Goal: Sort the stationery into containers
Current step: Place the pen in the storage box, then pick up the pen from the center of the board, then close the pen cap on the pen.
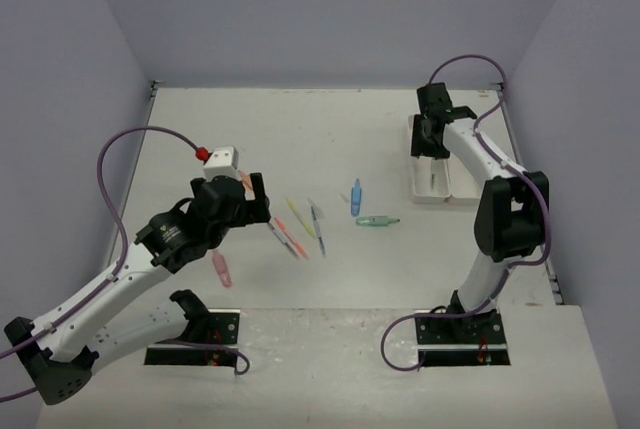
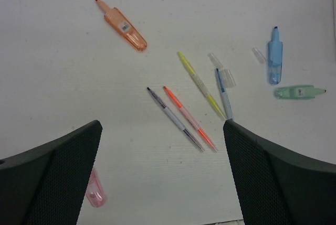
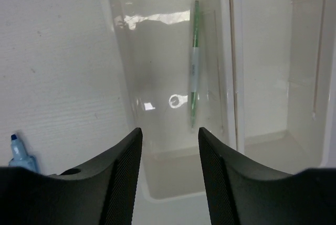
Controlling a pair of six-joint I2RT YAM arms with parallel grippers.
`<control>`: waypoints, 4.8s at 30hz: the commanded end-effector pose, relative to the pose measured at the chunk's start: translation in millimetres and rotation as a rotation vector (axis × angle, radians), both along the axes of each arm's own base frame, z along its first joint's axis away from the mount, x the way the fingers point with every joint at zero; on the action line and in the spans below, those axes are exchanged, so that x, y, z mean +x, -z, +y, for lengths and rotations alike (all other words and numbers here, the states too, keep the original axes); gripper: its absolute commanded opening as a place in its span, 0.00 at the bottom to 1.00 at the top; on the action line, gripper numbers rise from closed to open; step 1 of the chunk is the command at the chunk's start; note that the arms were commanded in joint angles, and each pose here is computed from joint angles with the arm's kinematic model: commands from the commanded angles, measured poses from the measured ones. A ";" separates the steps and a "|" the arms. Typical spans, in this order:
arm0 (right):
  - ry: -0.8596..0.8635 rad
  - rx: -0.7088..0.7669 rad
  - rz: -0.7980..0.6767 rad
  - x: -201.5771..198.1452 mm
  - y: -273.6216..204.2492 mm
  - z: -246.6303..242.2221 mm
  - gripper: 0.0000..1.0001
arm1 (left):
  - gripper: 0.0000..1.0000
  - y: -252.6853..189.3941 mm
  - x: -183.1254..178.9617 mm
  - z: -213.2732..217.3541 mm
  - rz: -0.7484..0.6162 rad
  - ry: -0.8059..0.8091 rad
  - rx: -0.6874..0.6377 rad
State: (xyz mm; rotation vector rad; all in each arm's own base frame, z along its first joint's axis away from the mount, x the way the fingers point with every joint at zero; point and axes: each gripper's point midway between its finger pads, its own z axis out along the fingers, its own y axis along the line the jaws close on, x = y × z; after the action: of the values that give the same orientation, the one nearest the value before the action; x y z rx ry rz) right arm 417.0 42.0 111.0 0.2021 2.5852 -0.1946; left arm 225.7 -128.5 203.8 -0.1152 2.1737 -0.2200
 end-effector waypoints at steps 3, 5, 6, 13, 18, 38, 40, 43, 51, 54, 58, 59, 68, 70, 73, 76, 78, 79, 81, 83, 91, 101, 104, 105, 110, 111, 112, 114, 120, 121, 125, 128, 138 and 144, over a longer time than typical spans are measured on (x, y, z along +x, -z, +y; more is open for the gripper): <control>-0.346 0.180 -0.188 -32.0 -72.6 133.8 0.43 | 1.00 -16.1 -7.2 29.5 -0.042 -0.069 0.053; -0.449 0.216 -0.171 -46.5 -62.0 174.7 0.36 | 1.00 -23.5 -10.5 33.6 -0.060 -0.073 0.042; -0.487 0.232 -0.157 -51.8 -56.6 187.9 0.34 | 1.00 -25.5 -11.2 33.6 -0.068 -0.066 0.036; -0.521 0.208 -0.047 -109.9 -12.4 263.2 0.32 | 1.00 -31.8 -14.5 42.2 -0.130 -0.093 -0.013; -0.489 0.153 -0.015 -139.4 11.7 283.5 0.27 | 1.00 -30.3 -14.4 40.2 -0.127 -0.086 -0.018; -0.456 0.039 0.135 -162.2 88.3 285.9 0.19 | 1.00 -27.9 -13.8 33.6 -0.121 -0.052 -0.019; -0.453 0.035 0.146 -163.8 93.3 285.1 0.19 | 1.00 -27.5 -13.9 33.7 -0.120 -0.051 -0.017; -0.450 0.033 0.152 -164.0 97.9 284.5 0.17 | 1.00 -28.9 -14.1 33.5 -0.124 -0.049 -0.022; -0.458 0.033 0.168 -166.1 105.7 285.0 0.16 | 1.00 -29.2 -14.6 34.0 -0.125 -0.049 -0.021; -0.458 0.033 0.175 -167.9 109.1 284.0 0.16 | 1.00 -29.1 -14.4 34.8 -0.124 -0.054 -0.020; -0.457 0.030 0.173 -168.2 109.6 282.3 0.16 | 1.00 -28.2 -14.3 35.6 -0.120 -0.060 -0.014; -0.458 0.029 0.172 -168.1 109.6 282.2 0.16 | 1.00 -28.1 -14.0 36.0 -0.119 -0.063 -0.013; -0.471 0.028 0.178 -169.3 111.4 284.2 0.14 | 1.00 -28.3 -14.4 38.8 -0.118 -0.078 -0.011; -0.474 0.035 0.175 -169.0 108.2 284.7 0.06 | 1.00 -28.5 -14.1 39.6 -0.118 -0.087 -0.012; -0.486 0.065 0.141 -168.4 88.3 287.6 0.00 | 1.00 -27.3 -13.0 41.5 -0.113 -0.110 -0.010; -0.494 0.084 0.095 -166.0 62.7 287.2 0.00 | 1.00 -24.4 -10.6 39.5 -0.104 -0.130 -0.023; -0.498 0.108 0.047 -163.7 36.0 285.4 0.00 | 1.00 -22.3 -8.1 36.3 -0.098 -0.141 -0.037; -0.499 0.111 0.031 -163.3 26.8 283.0 0.00 | 1.00 -20.6 -5.9 32.3 -0.092 -0.141 -0.046; -0.495 0.117 -0.016 -161.0 5.0 275.3 0.00 | 1.00 -16.7 0.2 22.6 -0.074 -0.140 -0.058; -0.480 0.114 -0.048 -160.9 -9.1 261.8 0.00 | 1.00 -16.4 7.0 13.4 -0.063 -0.142 -0.070; -0.264 0.146 -0.163 -151.0 -44.3 155.3 0.00 | 1.00 -31.2 52.3 -38.2 -0.066 -0.173 -0.184; -0.065 0.191 -0.376 -155.2 -93.2 58.2 0.00 | 0.64 42.8 127.9 -161.6 0.148 -0.163 -0.170; -0.065 0.193 -0.384 -160.9 -91.5 54.2 0.00 | 0.63 71.9 143.2 -183.9 0.204 -0.197 -0.134; -0.066 0.194 -0.381 -161.9 -90.2 54.0 0.00 | 0.60 77.7 145.6 -187.6 0.218 -0.212 -0.133; -0.077 0.189 -0.368 -165.5 -80.7 53.0 0.00 | 0.44 108.4 152.2 -211.8 0.267 -0.224 -0.125; -0.079 0.188 -0.370 -165.8 -80.0 52.6 0.00 | 0.42 113.9 152.4 -215.6 0.274 -0.222 -0.114; -0.079 0.187 -0.370 -166.3 -79.0 52.2 0.00 | 0.39 119.1 152.4 -218.4 0.280 -0.223 -0.105; -0.087 0.200 -0.378 -167.4 -80.5 53.4 0.00 | 0.38 132.6 150.1 -220.4 0.302 -0.229 -0.079; -0.102 0.224 -0.401 -169.2 -85.4 55.5 0.00 | 0.36 164.7 139.2 -216.8 0.355 -0.252 -0.029; -0.104 0.223 -0.403 -169.0 -85.6 55.6 0.00 | 0.36 167.8 137.5 -216.4 0.360 -0.252 -0.024; -0.112 0.230 -0.397 -168.5 -83.6 58.1 0.00 | 0.35 178.8 129.4 -215.1 0.388 -0.257 -0.017; -0.124 0.234 -0.393 -168.7 -82.9 60.1 0.00 | 0.33 185.9 127.5 -217.9 0.402 -0.253 -0.014; -0.150 0.257 -0.392 -168.5 -83.5 66.3 0.00 | 0.21 202.1 117.9 -219.0 0.454 -0.236 -0.004; -0.264 0.370 -0.384 -173.3 -79.4 93.2 0.00 | 0.00 188.4 113.5 -209.8 0.425 -0.236 -0.021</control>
State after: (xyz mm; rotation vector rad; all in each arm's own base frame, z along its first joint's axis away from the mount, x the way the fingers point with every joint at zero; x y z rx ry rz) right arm 244.6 108.7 190.4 0.1200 2.2395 0.2169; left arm 351.6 -349.6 15.5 -0.4450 2.5480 -0.1016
